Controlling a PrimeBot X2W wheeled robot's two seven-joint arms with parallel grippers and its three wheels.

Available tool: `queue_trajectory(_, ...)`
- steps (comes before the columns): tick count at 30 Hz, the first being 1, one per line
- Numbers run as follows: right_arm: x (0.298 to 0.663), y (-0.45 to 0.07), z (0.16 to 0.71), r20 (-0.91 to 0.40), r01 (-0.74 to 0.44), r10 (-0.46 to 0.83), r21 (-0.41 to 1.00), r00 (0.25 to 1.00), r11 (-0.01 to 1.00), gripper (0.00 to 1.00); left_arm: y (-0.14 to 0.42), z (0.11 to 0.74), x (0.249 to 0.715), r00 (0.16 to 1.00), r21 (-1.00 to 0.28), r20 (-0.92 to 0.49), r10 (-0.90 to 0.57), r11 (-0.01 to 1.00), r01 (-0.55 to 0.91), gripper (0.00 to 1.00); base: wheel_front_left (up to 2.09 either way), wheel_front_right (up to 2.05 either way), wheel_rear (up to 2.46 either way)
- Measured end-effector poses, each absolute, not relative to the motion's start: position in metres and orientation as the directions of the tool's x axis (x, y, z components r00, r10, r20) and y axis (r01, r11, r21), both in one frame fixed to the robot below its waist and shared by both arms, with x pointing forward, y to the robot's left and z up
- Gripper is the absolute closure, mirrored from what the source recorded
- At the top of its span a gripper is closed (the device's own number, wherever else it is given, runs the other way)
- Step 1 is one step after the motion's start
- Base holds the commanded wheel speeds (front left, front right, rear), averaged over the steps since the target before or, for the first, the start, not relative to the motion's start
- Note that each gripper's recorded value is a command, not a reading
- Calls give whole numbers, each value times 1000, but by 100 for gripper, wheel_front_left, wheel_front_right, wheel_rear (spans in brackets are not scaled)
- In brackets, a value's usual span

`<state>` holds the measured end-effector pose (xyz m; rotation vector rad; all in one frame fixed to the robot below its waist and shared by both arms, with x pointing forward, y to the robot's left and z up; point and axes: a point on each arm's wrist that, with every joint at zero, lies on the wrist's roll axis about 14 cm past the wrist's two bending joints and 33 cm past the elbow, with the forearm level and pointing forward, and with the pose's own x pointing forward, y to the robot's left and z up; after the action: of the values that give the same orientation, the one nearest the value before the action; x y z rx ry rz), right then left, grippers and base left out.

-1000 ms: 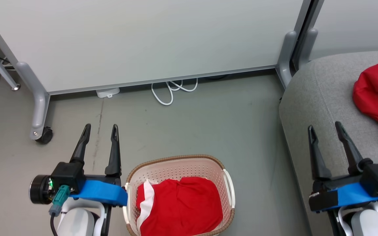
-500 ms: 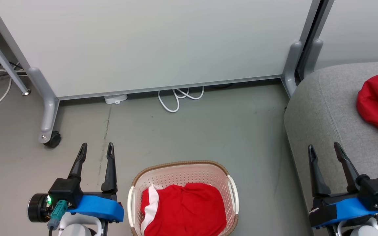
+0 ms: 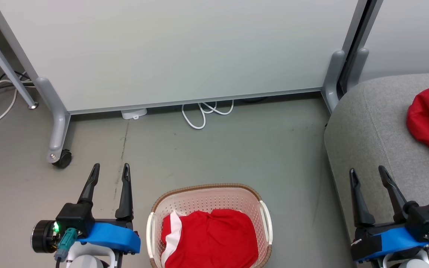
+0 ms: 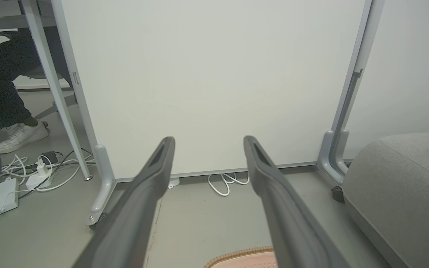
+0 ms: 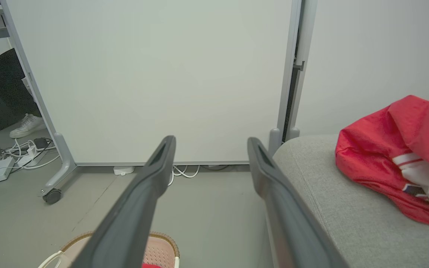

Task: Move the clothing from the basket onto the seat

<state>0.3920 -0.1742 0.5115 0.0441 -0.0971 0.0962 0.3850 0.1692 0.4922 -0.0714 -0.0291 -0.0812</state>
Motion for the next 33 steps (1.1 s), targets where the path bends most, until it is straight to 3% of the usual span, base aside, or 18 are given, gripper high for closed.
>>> queue_trajectory(10,394,-173,508,89,-103,99,36,991,994,0,156,497,396,991,-48,42,-130,990,132,0,0,0,0)
queue_trajectory(18,408,-172,512,106,-106,103,29,989,994,0,119,493,428,958,42,15,-285,958,285,0,0,0,0)
queue_trajectory(33,452,-193,487,63,-52,51,9,997,999,0,36,394,478,753,144,-267,-602,747,649,0,0,0,0)
